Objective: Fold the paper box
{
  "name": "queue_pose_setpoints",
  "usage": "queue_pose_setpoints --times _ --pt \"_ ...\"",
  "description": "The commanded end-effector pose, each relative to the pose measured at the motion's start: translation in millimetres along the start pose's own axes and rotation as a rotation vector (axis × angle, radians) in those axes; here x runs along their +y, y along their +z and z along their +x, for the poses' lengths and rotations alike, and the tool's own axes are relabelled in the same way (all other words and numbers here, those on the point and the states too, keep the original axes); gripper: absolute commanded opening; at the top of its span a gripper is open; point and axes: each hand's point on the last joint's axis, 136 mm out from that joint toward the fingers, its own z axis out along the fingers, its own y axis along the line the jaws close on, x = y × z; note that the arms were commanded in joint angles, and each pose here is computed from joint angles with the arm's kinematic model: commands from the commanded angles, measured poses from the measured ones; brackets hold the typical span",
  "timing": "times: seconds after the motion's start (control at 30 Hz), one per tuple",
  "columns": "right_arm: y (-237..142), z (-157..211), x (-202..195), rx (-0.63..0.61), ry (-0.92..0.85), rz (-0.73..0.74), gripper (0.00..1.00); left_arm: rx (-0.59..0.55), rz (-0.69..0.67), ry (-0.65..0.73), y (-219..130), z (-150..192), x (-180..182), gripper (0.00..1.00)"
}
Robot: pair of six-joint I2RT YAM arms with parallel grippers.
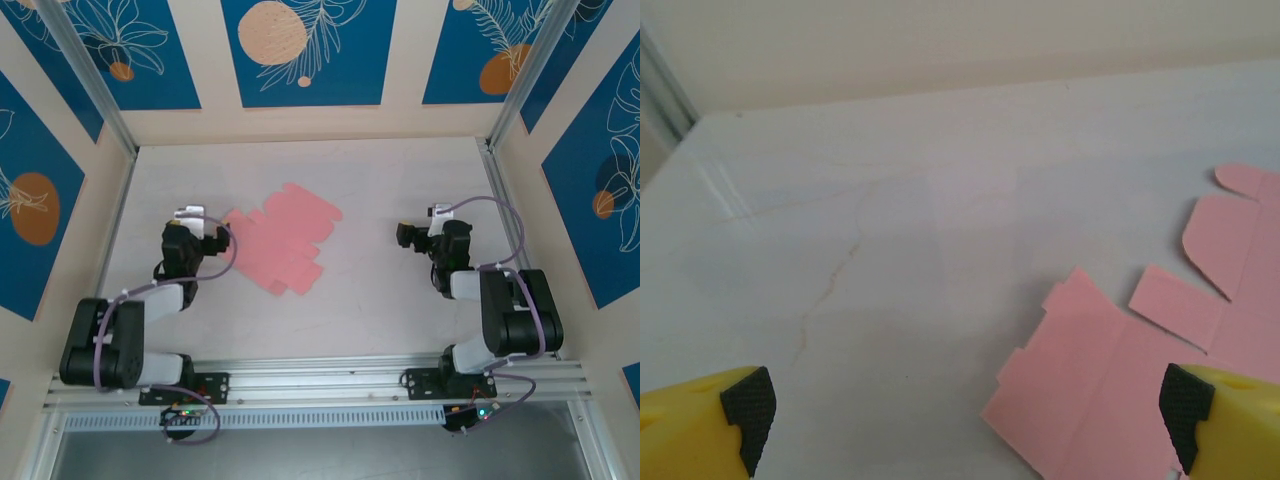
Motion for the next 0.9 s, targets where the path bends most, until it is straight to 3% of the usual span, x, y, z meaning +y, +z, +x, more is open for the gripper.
queue_pose_setpoints --times 0.0,0.2,0.3,0.47,0.6,0.87 --pt "-8.4 -27.0 -2.4 -0.023 0.021 0.048 1.00 0.056 -0.145 -0.106 -11.7 0.0 28.4 1.00" --pt "-28.7 -38.7 -0.5 0.120 0.132 0.118 1.00 0.150 -0.229 -0.438 -39.6 4.9 38.4 1.00" --pt "-41.7 -47.7 9.0 0.140 0.159 0.117 1.00 0.205 -0.112 -0.576 -43.4 15.0 14.7 1.00" --pt "-55.2 -54.5 25.8 0.189 0.195 0.092 1.00 0.365 -0.031 -0.823 -47.3 53.1 -13.8 1.00" --pt "-56.2 -48.7 41.6 0.260 0.202 0.064 1.00 0.418 0.013 -0.880 -47.9 66.9 -27.1 1.00" --pt "-34.4 -40.5 89.7 0.374 0.122 -0.010 1.00 0.489 0.088 -0.866 -29.4 81.1 -46.1 1.00"
